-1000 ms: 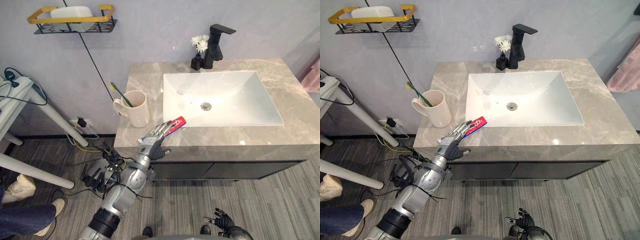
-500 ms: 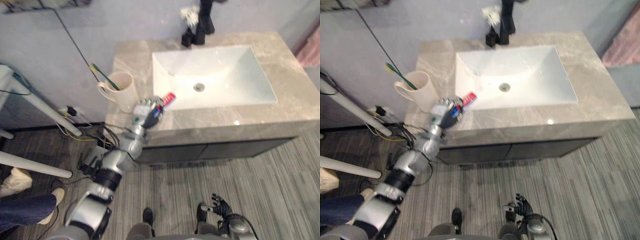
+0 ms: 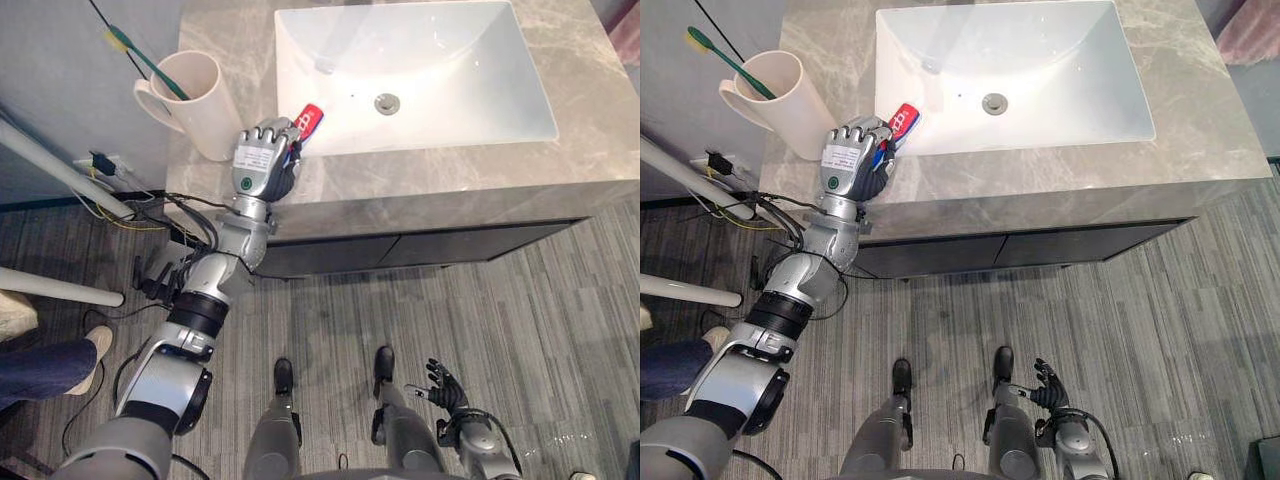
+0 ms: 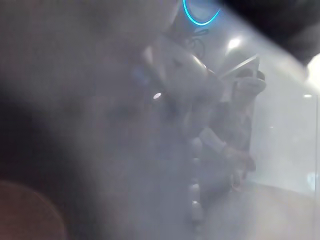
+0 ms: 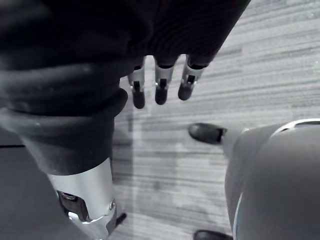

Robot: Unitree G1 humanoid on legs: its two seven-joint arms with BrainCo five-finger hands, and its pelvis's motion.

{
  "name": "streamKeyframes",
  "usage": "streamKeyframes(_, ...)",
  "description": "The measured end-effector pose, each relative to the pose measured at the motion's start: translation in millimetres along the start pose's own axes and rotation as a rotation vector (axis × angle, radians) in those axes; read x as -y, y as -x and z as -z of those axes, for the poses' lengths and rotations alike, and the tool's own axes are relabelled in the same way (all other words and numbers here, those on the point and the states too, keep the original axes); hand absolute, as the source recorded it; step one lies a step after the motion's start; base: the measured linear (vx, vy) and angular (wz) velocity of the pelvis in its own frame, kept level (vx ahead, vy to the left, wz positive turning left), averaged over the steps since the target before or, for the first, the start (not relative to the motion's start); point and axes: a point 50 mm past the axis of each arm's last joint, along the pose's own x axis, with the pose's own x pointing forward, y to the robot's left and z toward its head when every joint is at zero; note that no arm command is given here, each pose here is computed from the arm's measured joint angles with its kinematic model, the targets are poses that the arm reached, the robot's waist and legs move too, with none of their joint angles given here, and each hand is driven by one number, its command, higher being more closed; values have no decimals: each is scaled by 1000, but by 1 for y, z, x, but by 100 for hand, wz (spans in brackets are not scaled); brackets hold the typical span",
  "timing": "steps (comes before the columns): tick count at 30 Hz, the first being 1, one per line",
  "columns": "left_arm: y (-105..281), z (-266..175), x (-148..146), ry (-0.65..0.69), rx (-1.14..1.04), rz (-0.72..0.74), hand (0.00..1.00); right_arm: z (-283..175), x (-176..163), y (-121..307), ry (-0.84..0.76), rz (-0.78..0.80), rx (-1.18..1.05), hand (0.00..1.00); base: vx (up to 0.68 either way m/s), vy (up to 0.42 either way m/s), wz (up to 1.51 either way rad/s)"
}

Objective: Organize washtable

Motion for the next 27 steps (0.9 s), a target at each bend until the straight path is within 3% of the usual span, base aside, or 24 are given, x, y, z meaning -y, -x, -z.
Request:
streamKeyframes(11, 54, -20, -10, 129, -63, -37, 100, -3, -19, 3, -57, -28, 30, 0, 124, 0, 3)
streamKeyframes(16, 83, -34, -16, 295, -132, -14, 100, -25, -27, 21, -136, -35, 190, 0, 70, 18, -15)
streamKeyframes(22, 83, -58, -41, 446, -68, -100, 100, -45, -16, 46, -263, -52, 336, 0, -26, 7, -18)
streamKeyframes(27, 91, -77, -46, 569, -19, -81, 100, -96, 3, 76, -454, -121, 627, 0, -48, -22, -24)
